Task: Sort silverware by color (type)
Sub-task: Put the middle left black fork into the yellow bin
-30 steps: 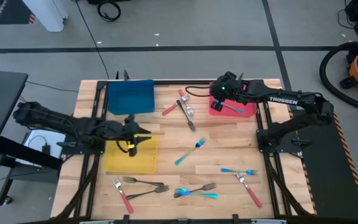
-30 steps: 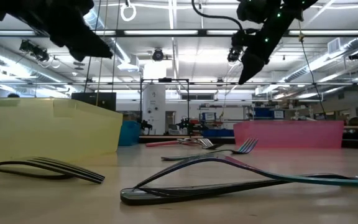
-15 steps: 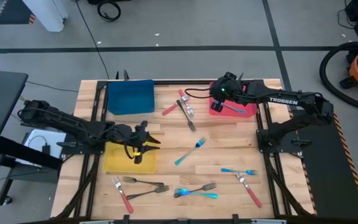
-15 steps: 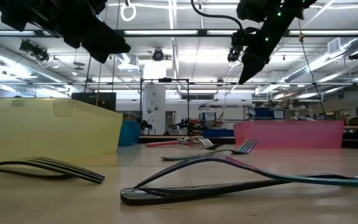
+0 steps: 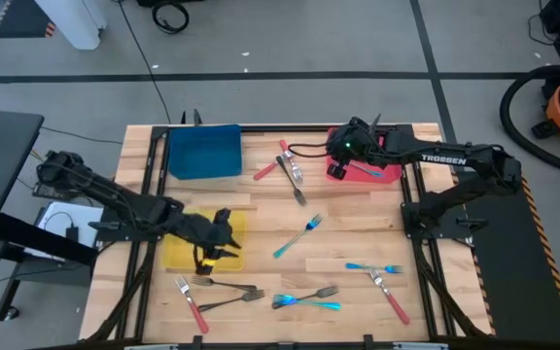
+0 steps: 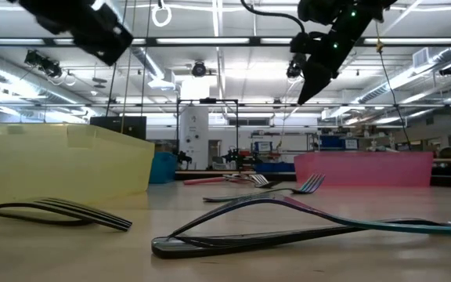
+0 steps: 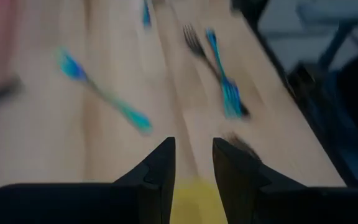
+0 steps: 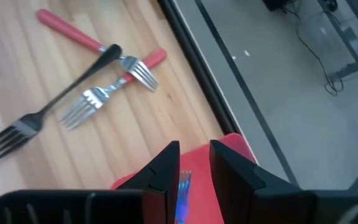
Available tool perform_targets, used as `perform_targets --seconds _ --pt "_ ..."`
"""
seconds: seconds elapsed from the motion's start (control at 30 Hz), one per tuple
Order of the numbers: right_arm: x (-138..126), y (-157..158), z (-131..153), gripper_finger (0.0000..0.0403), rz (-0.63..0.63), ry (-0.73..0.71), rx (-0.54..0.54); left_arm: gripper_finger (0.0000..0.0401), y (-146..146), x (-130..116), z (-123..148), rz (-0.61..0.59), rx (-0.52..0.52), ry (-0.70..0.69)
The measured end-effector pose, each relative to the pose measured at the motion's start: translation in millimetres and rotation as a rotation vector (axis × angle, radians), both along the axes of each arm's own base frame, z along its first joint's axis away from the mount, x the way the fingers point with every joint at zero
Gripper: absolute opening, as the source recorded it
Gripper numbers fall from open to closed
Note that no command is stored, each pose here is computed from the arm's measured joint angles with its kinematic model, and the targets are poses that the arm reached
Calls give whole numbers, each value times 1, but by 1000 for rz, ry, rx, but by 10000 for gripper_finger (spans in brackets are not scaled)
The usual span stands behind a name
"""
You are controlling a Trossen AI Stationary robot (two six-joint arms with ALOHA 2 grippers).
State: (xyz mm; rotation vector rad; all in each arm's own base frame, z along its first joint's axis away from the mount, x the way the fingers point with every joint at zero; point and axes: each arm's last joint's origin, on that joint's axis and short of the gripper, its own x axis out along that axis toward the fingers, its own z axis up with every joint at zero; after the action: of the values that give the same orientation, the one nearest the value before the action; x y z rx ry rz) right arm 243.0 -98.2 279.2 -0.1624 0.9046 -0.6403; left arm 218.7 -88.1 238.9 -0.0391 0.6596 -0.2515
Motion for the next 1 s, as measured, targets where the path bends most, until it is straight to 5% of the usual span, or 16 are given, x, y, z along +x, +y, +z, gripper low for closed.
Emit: perform_targets --seconds 0.2,0.53,1.0 --pt "5 14 0 96 56 -1 1 108 -22 -7 -2 37 -42 243" --pt "10 29 0 96 49 -56 50 108 -57 -13 -28 4 -50 392" --pt "11 34 0 96 31 -87 79 107 -70 0 -74 53 27 541"
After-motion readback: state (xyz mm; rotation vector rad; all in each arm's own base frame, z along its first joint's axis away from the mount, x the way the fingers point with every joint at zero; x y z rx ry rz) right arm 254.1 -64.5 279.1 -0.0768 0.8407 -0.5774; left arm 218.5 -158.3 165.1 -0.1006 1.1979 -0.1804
